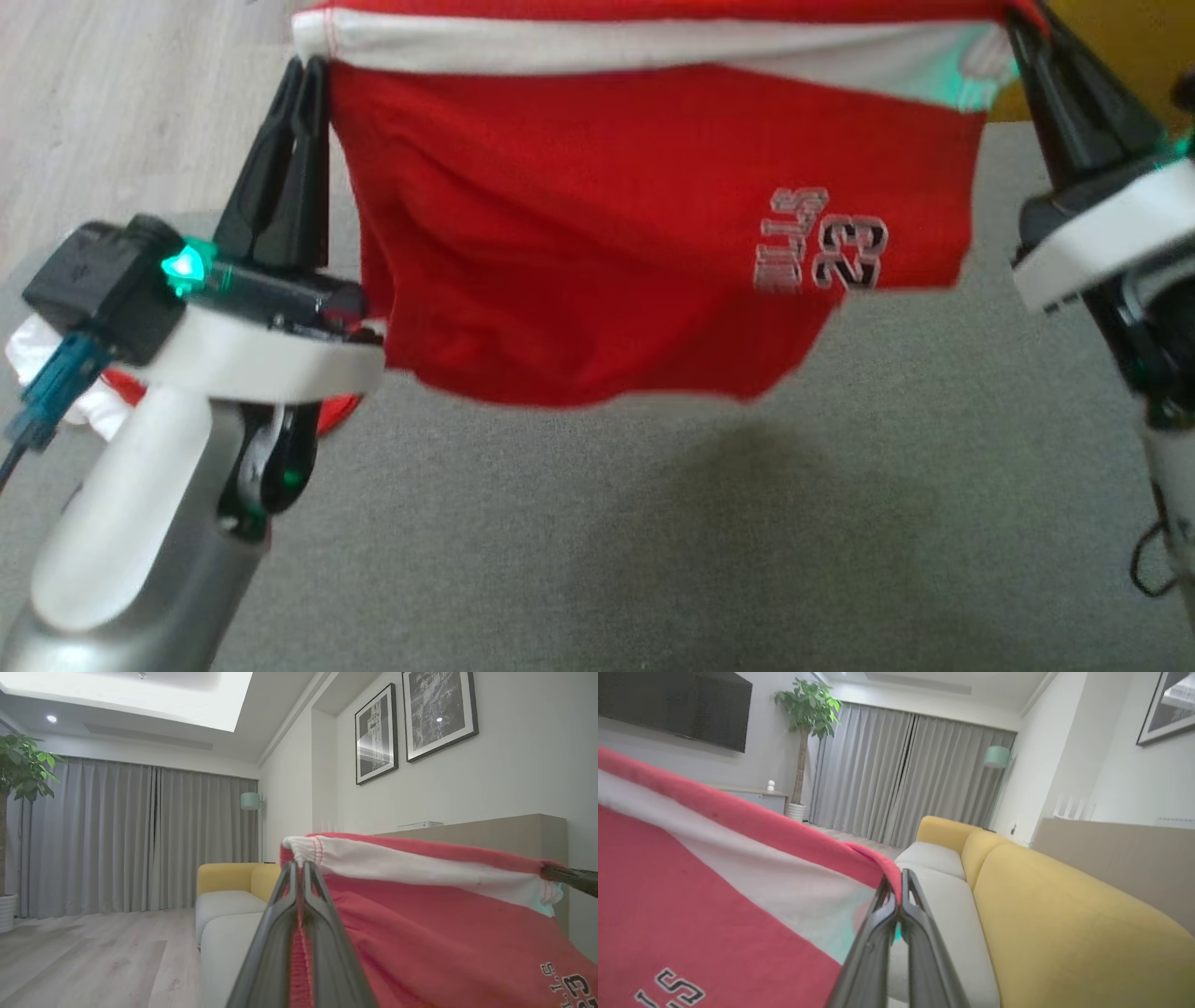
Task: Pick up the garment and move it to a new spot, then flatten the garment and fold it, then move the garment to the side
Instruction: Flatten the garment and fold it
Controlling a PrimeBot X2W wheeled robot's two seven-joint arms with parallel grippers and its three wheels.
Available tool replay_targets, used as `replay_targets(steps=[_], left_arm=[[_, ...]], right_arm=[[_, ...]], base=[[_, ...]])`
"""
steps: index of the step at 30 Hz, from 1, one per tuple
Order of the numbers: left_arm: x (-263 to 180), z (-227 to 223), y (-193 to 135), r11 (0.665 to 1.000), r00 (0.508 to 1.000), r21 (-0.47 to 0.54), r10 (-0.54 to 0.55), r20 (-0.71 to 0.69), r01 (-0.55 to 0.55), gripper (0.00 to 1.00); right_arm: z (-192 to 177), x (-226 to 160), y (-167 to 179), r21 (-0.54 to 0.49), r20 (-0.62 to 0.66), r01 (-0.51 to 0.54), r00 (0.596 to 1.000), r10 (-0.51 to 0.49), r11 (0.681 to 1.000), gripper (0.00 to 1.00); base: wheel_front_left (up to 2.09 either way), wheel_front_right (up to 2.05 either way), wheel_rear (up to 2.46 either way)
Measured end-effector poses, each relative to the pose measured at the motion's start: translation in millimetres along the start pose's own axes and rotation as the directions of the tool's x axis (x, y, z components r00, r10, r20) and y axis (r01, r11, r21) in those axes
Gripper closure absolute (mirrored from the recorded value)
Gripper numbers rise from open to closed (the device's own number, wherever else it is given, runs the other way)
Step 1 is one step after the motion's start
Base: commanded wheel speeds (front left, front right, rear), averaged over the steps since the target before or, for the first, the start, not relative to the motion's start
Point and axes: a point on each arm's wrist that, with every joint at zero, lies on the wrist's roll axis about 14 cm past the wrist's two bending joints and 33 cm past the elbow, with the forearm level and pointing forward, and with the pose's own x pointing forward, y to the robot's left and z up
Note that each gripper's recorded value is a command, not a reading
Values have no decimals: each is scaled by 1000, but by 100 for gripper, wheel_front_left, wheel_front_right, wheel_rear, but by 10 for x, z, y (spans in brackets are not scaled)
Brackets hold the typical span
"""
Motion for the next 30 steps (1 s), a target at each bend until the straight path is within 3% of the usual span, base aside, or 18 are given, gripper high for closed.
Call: replay_targets(steps=[6, 12, 15, 21, 23, 26, 27, 30], left_arm=[[41, -238, 51, 999, 995, -34, -6, -99, 2, 100], [466, -758, 366, 999, 977, -46, -1, -212, -9, 100], [826, -935, 553, 999, 977, -34, 1, -213, -8, 100], [1506, -1073, 846, 998, 995, -56, 32, -92, -38, 100], [1598, -1220, 900, 996, 996, -77, 41, -85, -48, 100], [1553, -1650, 919, 990, 987, -124, 50, -151, -69, 100], [1553, -1650, 919, 990, 987, -124, 50, -151, -69, 100], [1342, -2101, 844, 985, 966, -156, 37, -255, -79, 100]], right_arm=[[-292, 0, -106, 27, -144, 33, 989, -29, 999, 100], [-656, 535, -230, 23, -237, 28, 971, -22, 999, 100], [-677, 962, -441, -8, -200, 57, 978, -57, 998, 100], [-531, 1690, -805, -65, -3, 146, 989, -146, 987, 100], [-724, 1819, -803, -59, -11, 151, 988, -152, 987, 100], [-1320, 1857, -711, -33, -130, 139, 981, -142, 990, 100], [-1320, 1857, -711, -33, -130, 139, 981, -142, 990, 100], [-1981, 1710, -558, -11, -292, 114, 950, -112, 993, 100]], base=[[0, 0, 0], [0, 0, 0], [0, 0, 0], [0, 0, 0], [0, 0, 0], [0, 0, 0], [0, 0, 0], [0, 0, 0]])
